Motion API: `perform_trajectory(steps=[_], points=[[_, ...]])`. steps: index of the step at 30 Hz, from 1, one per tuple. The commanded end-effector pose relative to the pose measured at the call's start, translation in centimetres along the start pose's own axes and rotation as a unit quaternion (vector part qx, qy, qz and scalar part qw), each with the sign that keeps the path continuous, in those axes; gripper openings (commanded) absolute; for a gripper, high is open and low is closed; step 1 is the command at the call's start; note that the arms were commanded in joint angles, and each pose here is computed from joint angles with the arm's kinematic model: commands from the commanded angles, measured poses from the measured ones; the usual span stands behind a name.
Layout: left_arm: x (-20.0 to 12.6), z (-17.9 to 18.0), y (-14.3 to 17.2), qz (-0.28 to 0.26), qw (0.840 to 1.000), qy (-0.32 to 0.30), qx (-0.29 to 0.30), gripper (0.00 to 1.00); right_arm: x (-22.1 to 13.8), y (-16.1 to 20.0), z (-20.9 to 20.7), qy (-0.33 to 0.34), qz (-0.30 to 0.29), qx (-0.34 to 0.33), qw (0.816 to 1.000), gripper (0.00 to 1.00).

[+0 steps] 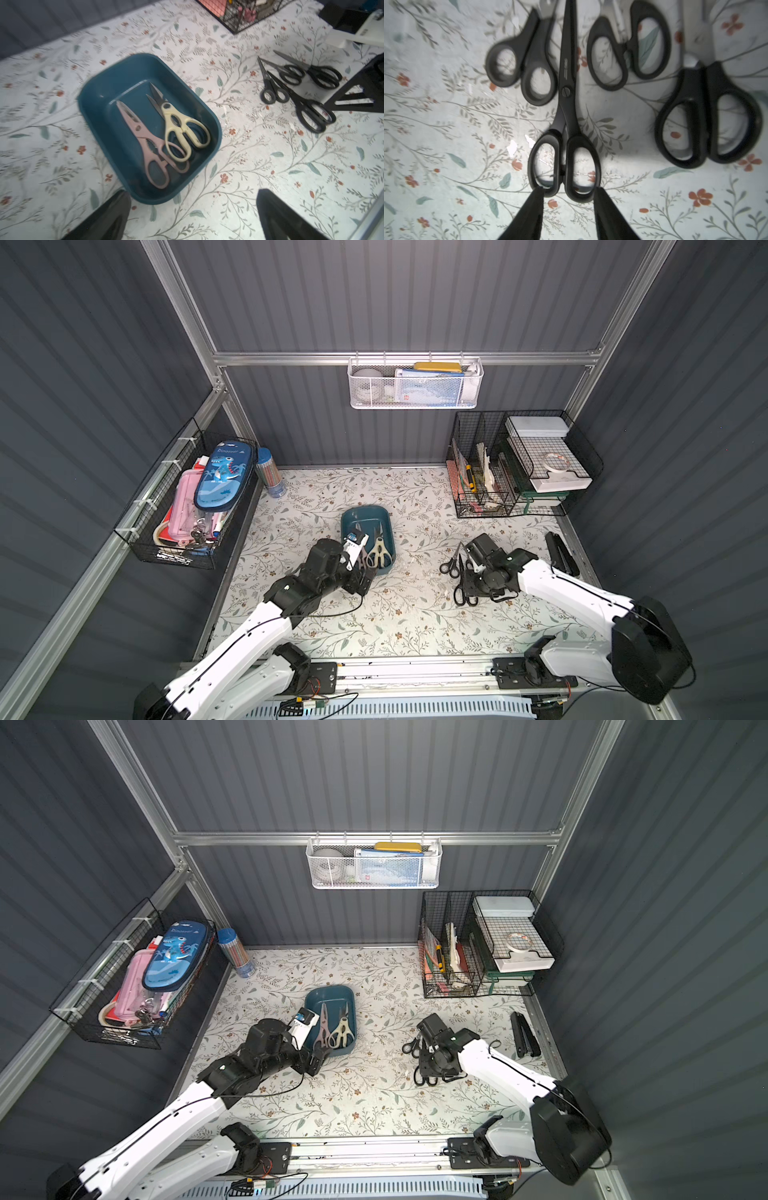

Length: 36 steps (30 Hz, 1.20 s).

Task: Put the scissors into the storage box
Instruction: Pick up the scissors from the center of the board.

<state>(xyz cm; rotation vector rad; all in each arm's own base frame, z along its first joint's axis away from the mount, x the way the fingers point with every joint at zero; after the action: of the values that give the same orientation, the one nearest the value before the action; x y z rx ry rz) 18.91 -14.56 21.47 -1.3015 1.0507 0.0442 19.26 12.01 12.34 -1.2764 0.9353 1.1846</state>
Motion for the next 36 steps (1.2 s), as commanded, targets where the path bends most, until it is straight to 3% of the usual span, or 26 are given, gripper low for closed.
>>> perform_trajectory(steps=[1, 3, 5, 12, 16, 21, 24, 31, 36], points=[[0.9, -1.7, -0.8, 0.029, 0.995, 0.09, 0.019, 0.99, 0.5, 0.2, 0.5, 0.014, 0.03, -0.011, 0.999, 0.44], [0.7, -2.2, -0.9, 0.043, 0.992, 0.115, 0.031, 0.99, 1.2, -0.2, 0.8, 0.019, 0.033, -0.014, 0.999, 0.44], [-0.3, -2.5, -1.0, 0.024, 0.99, 0.129, 0.056, 0.99, 1.5, -0.5, 0.9, 0.032, 0.033, -0.012, 0.999, 0.44], [-2.0, -1.8, -0.4, -0.032, 0.992, 0.082, 0.086, 0.99, 3.2, -0.8, 0.9, 0.051, 0.037, -0.005, 0.998, 0.42], [-0.3, -2.1, -0.4, -0.011, 0.989, 0.107, 0.098, 0.99, 4.0, -0.6, 0.8, 0.074, 0.05, -0.002, 0.996, 0.38], [2.0, -1.6, -0.1, 0.069, 0.989, 0.096, 0.092, 1.0, 4.6, -0.3, 0.9, 0.084, 0.05, -0.007, 0.995, 0.31], [2.2, -1.6, 0.0, 0.071, 0.988, 0.097, 0.095, 0.99, 4.8, -0.5, 1.0, 0.084, 0.05, -0.007, 0.995, 0.25], [0.9, -1.4, -0.3, 0.045, 0.991, 0.077, 0.1, 0.99, 2.5, -1.8, 1.6, 0.083, 0.024, -0.013, 0.996, 0.2], [-0.8, -0.3, -0.9, 0.01, 0.998, 0.009, 0.064, 0.99, -0.9, -3.0, 2.2, 0.067, -0.02, -0.018, 0.997, 0.18]])
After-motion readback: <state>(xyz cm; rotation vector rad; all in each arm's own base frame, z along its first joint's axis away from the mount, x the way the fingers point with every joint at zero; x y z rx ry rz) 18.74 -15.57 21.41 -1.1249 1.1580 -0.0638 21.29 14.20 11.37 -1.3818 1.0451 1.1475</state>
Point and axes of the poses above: each gripper's point midway between its finger pads, its own x axis out along the fingers, its own z axis along the line the jaws close on, y = z × x, the point moved 8 cm from there along -x, back along the fingers, and after that the axes turned 6 degrees about -x, right-handed, at the moved point
